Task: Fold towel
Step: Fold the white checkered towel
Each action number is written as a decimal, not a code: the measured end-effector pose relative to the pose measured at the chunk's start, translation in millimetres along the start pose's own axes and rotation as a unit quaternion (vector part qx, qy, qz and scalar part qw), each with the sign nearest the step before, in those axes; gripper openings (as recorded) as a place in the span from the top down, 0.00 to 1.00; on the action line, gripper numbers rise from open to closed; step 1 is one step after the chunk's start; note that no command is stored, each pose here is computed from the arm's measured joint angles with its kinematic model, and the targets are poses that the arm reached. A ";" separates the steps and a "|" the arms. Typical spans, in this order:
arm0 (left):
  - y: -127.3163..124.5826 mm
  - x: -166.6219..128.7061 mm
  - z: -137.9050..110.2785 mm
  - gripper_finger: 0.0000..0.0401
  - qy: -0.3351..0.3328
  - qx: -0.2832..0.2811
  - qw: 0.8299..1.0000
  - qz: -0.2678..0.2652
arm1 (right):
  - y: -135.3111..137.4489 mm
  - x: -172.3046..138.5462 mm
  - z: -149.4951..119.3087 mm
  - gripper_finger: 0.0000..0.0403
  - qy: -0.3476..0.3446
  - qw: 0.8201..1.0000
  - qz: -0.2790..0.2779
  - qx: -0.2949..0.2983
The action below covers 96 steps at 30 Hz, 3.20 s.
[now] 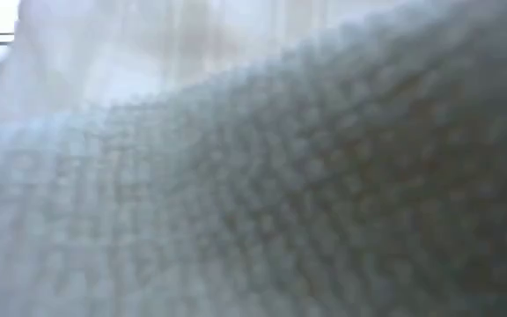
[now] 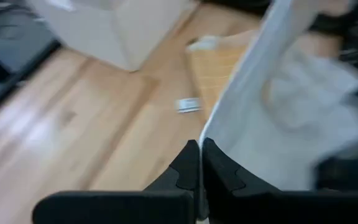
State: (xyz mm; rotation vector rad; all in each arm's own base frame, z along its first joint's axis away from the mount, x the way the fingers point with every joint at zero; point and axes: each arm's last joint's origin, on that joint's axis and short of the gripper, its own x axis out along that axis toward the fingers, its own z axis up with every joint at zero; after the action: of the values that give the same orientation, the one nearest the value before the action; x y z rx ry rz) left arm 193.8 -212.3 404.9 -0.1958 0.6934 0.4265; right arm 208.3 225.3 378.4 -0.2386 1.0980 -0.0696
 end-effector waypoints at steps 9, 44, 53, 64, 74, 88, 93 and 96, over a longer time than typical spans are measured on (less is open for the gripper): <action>21.9 80.5 -8.9 1.00 0.034 0.073 0.985 0.154 | -25.1 83.7 -11.6 1.00 0.100 0.984 -0.141 -0.043; 20.7 163.8 -77.2 0.48 0.283 -0.131 0.949 -0.035 | -85.9 76.1 -0.9 0.53 -0.007 0.996 -0.079 0.038; 36.7 186.8 -122.2 0.52 0.300 -0.195 0.933 0.042 | -75.1 90.7 10.9 0.53 -0.041 0.997 -0.065 0.025; 31.9 218.0 -150.6 0.50 0.249 -0.276 0.927 -0.054 | -65.4 111.2 10.8 0.53 -0.013 0.997 -0.076 0.008; 36.0 230.8 -169.2 0.55 0.242 -0.301 0.921 -0.048 | -64.3 111.3 11.7 0.53 -0.020 0.997 -0.076 0.017; 24.2 191.1 -117.7 0.62 0.264 -0.228 0.937 0.029 | -61.6 111.8 19.1 0.53 -0.055 0.996 -0.063 0.043; 34.5 205.2 -137.8 0.59 0.259 -0.261 0.927 0.069 | -60.2 113.0 21.6 0.53 -0.067 0.995 -0.058 0.049; 34.5 222.5 -157.9 0.57 0.253 -0.295 0.920 0.058 | -58.3 117.1 21.3 0.53 -0.060 0.995 -0.061 0.043</action>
State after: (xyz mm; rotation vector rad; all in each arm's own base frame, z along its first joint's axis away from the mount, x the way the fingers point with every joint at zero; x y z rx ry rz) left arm 240.6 -160.8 138.8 -0.8629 1.0741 0.7054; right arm 284.2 151.7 298.6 -0.2299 0.9578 -0.2084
